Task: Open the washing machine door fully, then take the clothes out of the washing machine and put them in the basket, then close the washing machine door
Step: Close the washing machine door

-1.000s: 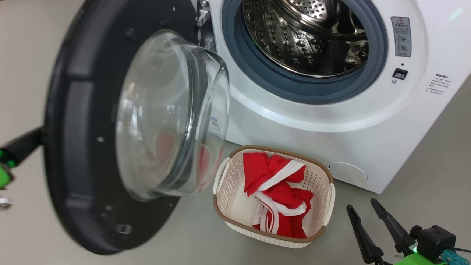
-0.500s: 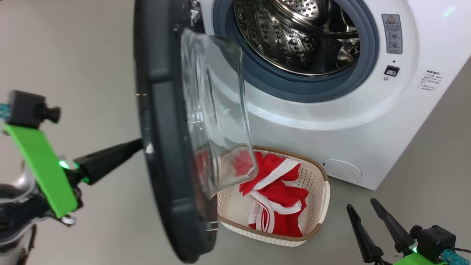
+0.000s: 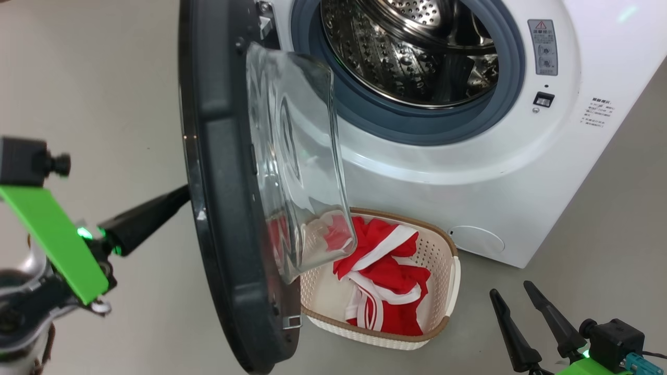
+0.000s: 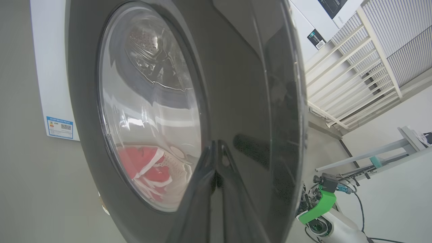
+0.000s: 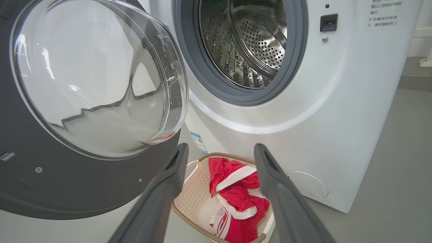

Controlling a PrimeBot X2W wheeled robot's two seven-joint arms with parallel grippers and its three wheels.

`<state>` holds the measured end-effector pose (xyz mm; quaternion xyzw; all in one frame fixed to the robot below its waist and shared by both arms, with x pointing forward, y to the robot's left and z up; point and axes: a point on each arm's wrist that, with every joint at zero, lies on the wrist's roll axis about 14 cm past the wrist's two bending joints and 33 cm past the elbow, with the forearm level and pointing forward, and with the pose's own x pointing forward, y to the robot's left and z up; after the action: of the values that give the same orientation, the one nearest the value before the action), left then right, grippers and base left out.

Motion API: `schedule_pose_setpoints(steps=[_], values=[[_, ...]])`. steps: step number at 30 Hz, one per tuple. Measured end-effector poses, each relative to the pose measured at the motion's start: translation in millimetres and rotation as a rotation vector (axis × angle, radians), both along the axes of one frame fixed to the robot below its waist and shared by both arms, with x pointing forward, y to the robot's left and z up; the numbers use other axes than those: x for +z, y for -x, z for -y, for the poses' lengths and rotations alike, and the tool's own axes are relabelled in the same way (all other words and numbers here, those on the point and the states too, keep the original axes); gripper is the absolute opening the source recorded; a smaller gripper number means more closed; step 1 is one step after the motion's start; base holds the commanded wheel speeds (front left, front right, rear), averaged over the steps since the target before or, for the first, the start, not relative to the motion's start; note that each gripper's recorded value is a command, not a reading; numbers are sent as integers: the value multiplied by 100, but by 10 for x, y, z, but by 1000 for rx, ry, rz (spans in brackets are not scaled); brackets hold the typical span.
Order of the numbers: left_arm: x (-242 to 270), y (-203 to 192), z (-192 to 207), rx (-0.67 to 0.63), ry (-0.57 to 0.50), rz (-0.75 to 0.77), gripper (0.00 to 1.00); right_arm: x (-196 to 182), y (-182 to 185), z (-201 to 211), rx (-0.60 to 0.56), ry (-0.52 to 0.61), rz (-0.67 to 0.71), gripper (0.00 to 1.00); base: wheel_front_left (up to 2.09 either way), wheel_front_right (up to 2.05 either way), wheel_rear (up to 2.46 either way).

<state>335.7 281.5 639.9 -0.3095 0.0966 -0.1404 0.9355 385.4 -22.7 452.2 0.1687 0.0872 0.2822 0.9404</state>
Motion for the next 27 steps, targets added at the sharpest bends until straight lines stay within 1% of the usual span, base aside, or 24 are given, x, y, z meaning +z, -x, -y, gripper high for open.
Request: schedule_pose_setpoints(steps=[4,5,7,8,9,12,14,16,17,19,20,21,22,23,24,27], values=[[-224,97,-106,67,48,-24,0,42,13,-12,0,-3,10,100,0,0,0],[-281,125,-132,86,62,-29,5,52,16,-17,1,-4,12,100,0,0,0],[-382,179,-184,123,101,-36,8,72,25,-24,1,-6,17,100,0,0,0],[-439,210,-199,137,117,-43,11,80,32,-29,2,-7,19,100,0,0,0],[-498,241,-225,156,129,-50,18,83,40,-30,2,-6,19,100,0,0,0],[-694,338,-310,218,168,-74,18,87,70,-35,5,-4,19,100,0,0,0],[-802,391,-348,259,206,-79,25,78,97,-34,7,-2,15,100,0,0,0],[-915,449,-370,293,237,-90,27,88,108,-37,8,-2,18,100,0,0,0],[-975,478,-376,308,248,-98,31,94,112,-38,8,-3,20,100,0,0,0],[-1080,532,-397,345,290,-106,45,99,119,-35,7,-2,21,100,0,0,0],[-1132,557,-404,362,311,-111,49,102,119,-35,7,-2,22,100,0,0,0],[-1189,580,-418,381,324,-118,69,102,119,-34,7,-2,22,100,0,0,0],[-1251,607,-432,399,332,-129,85,99,119,-32,7,-2,21,100,0,0,0],[-1307,633,-446,414,337,-139,95,96,120,-31,6,-2,20,100,0,0,0],[-1354,655,-464,434,343,-144,100,93,119,-27,6,-1,19,100,0,0,0],[-1463,697,-487,483,363,-147,100,90,117,-12,2,0,19,100,0,0,0]])
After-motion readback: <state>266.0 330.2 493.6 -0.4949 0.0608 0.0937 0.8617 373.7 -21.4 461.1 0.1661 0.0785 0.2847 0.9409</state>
